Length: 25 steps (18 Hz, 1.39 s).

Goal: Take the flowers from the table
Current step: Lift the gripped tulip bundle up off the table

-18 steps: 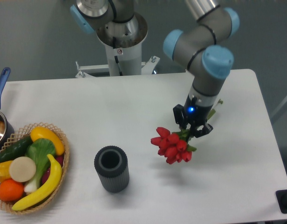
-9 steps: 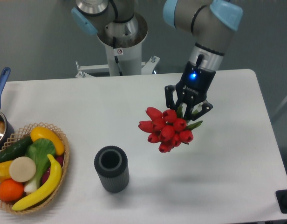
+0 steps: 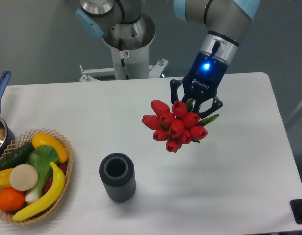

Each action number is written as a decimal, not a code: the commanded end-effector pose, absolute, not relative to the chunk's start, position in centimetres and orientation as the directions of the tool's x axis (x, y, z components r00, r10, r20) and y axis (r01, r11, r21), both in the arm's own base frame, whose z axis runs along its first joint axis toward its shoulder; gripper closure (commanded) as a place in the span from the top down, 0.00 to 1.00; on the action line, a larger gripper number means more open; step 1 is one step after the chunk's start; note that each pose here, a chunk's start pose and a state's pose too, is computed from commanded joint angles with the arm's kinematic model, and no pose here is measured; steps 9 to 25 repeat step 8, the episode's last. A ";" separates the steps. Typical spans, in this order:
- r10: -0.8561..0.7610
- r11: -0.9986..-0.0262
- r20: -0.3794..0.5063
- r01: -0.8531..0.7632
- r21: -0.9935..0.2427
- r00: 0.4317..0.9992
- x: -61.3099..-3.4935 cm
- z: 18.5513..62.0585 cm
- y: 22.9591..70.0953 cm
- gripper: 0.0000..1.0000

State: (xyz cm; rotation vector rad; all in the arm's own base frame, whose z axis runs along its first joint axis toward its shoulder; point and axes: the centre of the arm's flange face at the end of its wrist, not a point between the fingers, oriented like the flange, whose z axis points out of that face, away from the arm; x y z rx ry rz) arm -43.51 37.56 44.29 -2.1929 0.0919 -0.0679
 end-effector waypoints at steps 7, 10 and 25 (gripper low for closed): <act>-0.089 -0.561 0.017 -0.036 -0.827 0.996 -43.5 44.8 37.1 0.31; -0.092 -0.553 0.019 -0.035 -0.833 0.996 -43.4 44.9 37.2 0.31; -0.092 -0.553 0.019 -0.035 -0.833 0.996 -43.4 44.9 37.2 0.31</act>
